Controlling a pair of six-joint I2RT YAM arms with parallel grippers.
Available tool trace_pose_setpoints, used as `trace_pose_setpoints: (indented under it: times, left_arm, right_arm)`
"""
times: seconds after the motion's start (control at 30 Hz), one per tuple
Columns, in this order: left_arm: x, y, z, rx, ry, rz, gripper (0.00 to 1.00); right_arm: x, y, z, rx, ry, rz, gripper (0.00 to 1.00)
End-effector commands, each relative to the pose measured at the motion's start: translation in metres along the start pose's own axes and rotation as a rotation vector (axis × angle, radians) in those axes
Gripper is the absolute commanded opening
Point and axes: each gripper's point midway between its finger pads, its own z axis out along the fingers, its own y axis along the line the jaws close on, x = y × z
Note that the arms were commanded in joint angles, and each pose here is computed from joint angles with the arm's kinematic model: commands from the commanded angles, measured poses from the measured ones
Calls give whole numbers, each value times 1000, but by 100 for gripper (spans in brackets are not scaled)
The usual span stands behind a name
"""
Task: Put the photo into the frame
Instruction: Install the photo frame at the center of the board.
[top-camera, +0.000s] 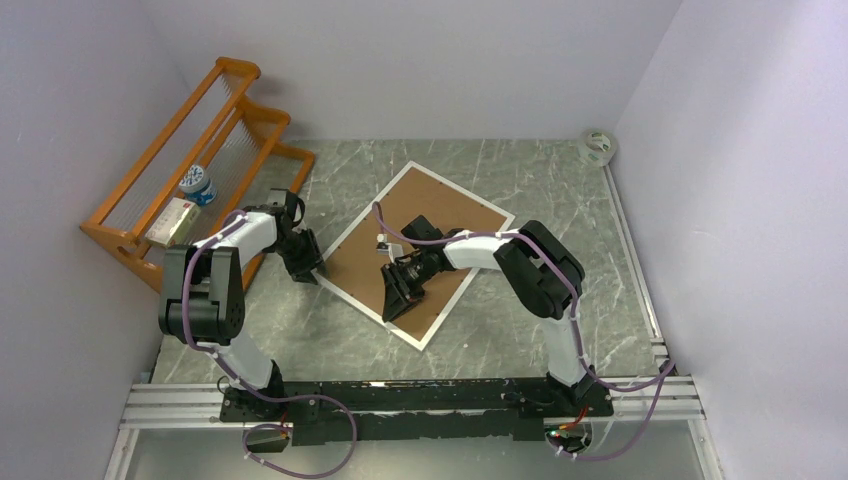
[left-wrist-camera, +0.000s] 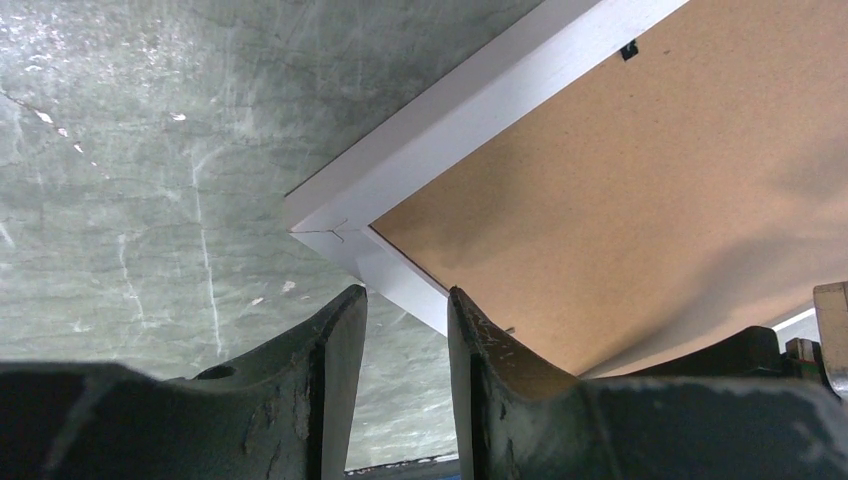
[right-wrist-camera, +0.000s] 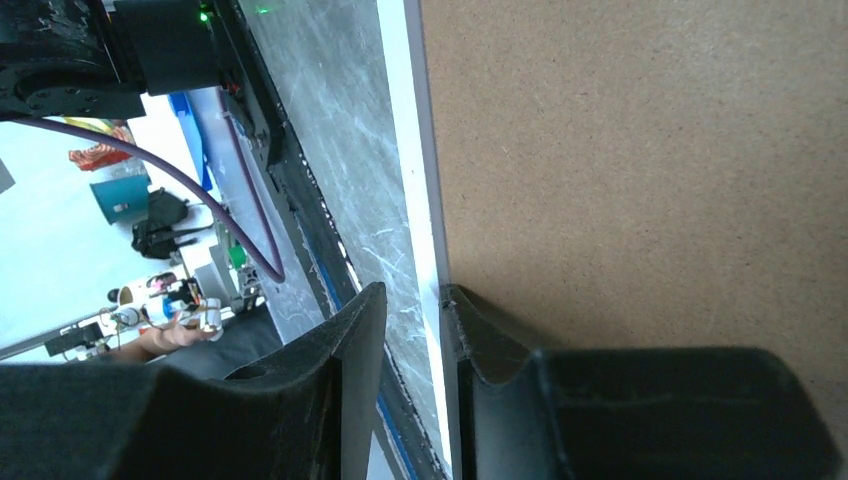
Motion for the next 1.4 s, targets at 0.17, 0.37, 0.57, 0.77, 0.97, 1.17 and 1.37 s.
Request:
trace_pose_setpoints:
  times: [0.17, 0.37, 0.57, 0.77, 0.97, 1.17, 1.37]
  left_arm:
    - [7, 14, 10, -64, 40, -19, 41]
    - [7, 16, 14, -79, 52, -28, 41]
    - [4, 14, 13, -77, 48, -32, 41]
    - [-17, -5, -10, -19, -34, 4, 43]
    - [-54, -34, -49, 51, -180, 84, 55]
    - [-86, -54, -54, 103, -240, 217, 72]
    - [-107, -69, -24, 152, -178, 289, 77]
  right_arm:
    - [35, -148, -14, 574, 57, 2, 33]
    - [20, -149, -29, 627, 20, -40, 34]
    - [5, -144, -47, 679, -20, -81, 33]
    - [-31, -95, -76, 650, -181, -131, 33]
    - [-79, -42, -135, 717, -507, -95, 33]
    - [-79, -50, -207, 941, -756, 135, 47]
    - [-37, -100, -252, 1049, -830, 499, 66]
